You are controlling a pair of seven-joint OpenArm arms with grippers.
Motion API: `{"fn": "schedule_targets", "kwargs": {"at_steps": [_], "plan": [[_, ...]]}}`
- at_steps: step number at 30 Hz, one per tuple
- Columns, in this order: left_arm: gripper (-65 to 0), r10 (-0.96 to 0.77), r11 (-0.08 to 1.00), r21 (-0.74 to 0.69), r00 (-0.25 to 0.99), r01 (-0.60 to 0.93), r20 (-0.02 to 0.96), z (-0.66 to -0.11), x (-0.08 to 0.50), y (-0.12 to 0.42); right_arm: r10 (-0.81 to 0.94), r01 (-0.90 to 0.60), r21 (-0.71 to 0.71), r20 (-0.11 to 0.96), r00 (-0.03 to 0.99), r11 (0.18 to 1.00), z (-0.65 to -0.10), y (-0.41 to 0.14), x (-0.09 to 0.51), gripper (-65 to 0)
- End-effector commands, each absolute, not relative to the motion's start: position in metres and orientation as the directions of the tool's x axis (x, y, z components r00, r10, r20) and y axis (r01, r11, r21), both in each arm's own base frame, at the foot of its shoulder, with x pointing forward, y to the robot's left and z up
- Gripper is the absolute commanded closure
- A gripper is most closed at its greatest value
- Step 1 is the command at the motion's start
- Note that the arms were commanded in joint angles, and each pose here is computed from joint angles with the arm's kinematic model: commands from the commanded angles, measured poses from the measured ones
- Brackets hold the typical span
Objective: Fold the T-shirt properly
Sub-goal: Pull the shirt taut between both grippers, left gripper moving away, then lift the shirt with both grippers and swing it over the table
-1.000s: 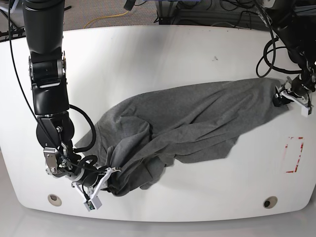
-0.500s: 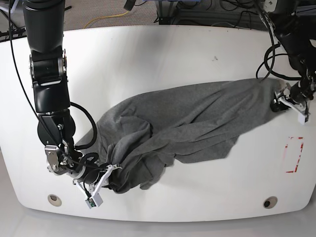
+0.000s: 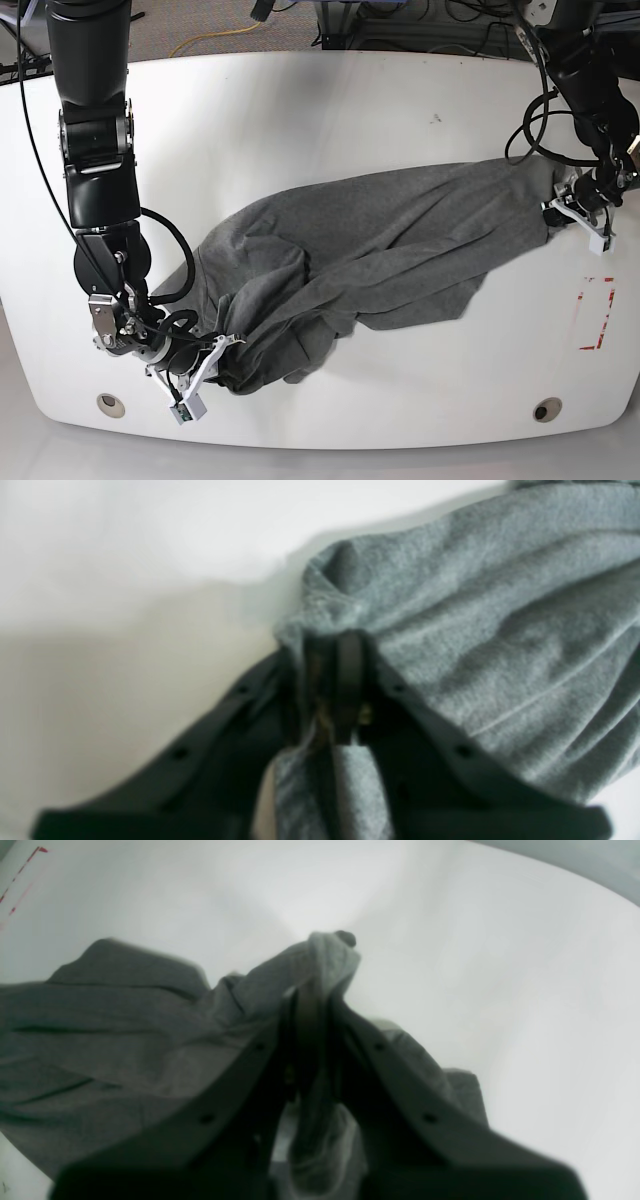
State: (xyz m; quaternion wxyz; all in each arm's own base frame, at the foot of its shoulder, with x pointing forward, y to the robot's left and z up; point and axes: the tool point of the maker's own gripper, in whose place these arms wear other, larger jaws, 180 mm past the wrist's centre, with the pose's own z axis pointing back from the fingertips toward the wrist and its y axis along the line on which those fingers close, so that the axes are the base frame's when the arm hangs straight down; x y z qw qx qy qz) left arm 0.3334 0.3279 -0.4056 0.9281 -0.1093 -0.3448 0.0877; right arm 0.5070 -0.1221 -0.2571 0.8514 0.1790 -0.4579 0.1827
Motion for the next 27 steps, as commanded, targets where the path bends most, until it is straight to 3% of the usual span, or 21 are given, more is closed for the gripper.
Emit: {"fn": "schedule_targets", "kwargs": {"at_steps": [1,7,12,22,27], "plan": [[-5.1,0.223,0.967,-0.242,0.711,-0.077,0.667,-0.385,0.345,0.337,0.122,-0.485,0.121,0.890,0.439,0.866,-0.222,-0.123,0.519,0.0],[-3.1,0.145,0.989,-0.131,0.599,-0.067,0.787,-0.324,0.357,0.354,0.096,-0.459,0.128,0.896,0.434,0.879,-0.216,-0.136,0.522,0.0],[-3.1,0.060,0.998,-0.042,0.572,-0.045,0.818,-0.287,0.359,0.355,0.044,-0.411,0.133,0.918,0.393,0.902,-0.189,-0.162,0.525,0.0],[-3.1,-0.094,0.993,0.115,0.405,-0.027,0.910,-0.191,0.377,0.346,0.052,-0.389,0.091,0.939,0.341,0.917,-0.153,-0.183,0.535,0.0],[-3.1,-0.150,0.983,0.171,0.253,-0.061,0.956,-0.118,0.391,0.345,0.052,-0.395,0.059,0.963,0.265,0.917,-0.109,-0.183,0.546,0.0]]}}
